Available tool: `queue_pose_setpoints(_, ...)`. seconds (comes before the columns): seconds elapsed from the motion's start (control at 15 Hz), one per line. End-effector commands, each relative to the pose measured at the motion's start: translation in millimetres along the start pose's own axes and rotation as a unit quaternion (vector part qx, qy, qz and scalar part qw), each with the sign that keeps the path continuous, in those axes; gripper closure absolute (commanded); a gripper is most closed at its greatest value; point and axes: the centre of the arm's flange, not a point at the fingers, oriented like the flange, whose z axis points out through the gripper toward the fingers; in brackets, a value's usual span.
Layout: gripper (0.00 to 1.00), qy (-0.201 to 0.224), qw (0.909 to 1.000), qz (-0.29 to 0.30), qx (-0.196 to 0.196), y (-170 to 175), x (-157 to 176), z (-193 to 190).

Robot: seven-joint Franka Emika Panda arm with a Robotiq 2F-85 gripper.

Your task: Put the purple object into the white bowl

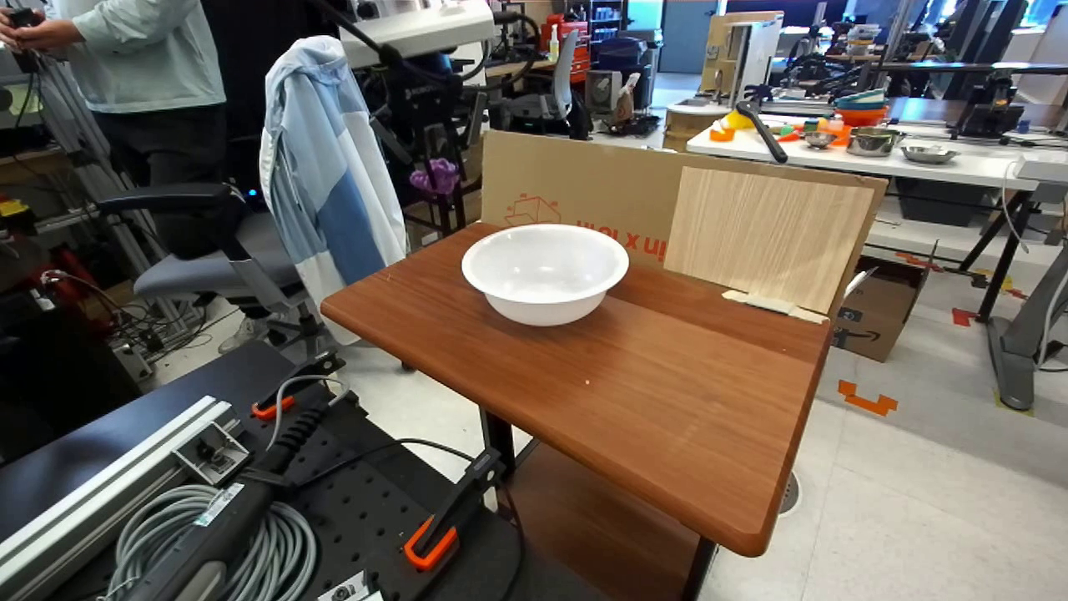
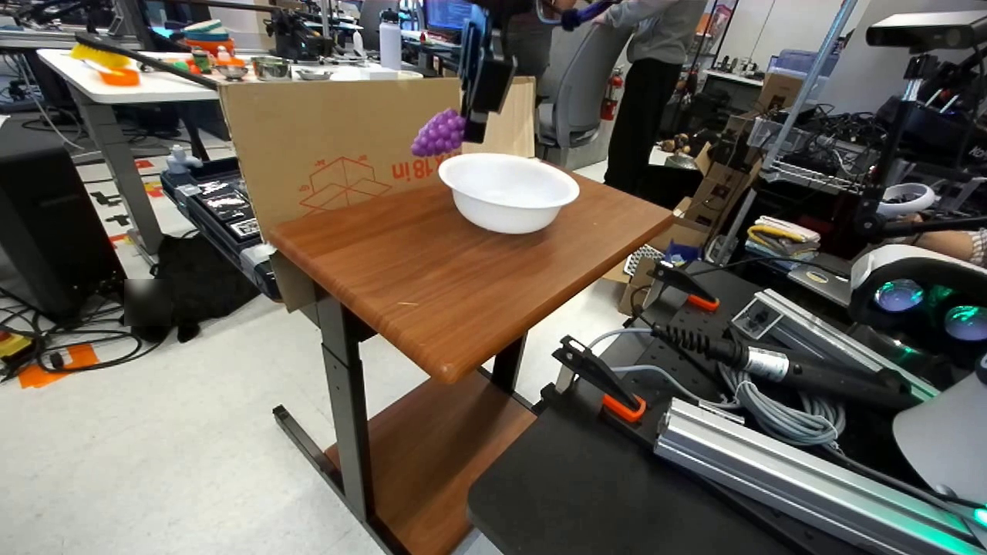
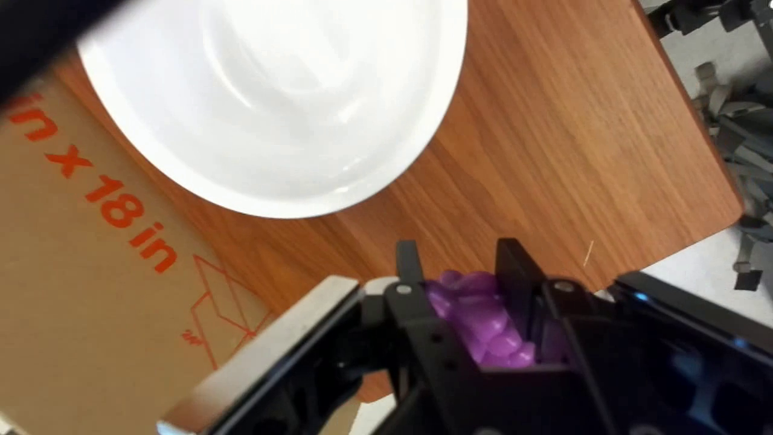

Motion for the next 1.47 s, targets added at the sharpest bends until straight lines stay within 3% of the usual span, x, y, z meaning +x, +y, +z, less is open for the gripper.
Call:
queue_pose_setpoints(0.0,0.89,0.017,0.9974,0.07,-0.012,31.1,-56.8,-12.8)
queue_pose_setpoints(0.33,0.89,0.004,0.9875,0.156,0.022,83.8,-102.8,26.6)
queue_pose_setpoints(0.8,0.89,-0.024,0.9714,0.217,0.093,103.5,-125.4,104.1)
queue_pose_setpoints(0.87,0.39,-0.026,0.9701,0.221,0.096,104.4,-127.4,109.0)
queue_pose_setpoints(1.0,0.33,-0.024,0.9696,0.225,0.093,105.4,-128.8,110.6)
queue_pose_setpoints(1.27,0.03,-0.01,0.9725,0.218,0.081,94.7,-133.6,81.5)
queue_pose_setpoints(1.4,0.0,0.005,0.9749,0.214,0.062,80.7,-141.0,53.7)
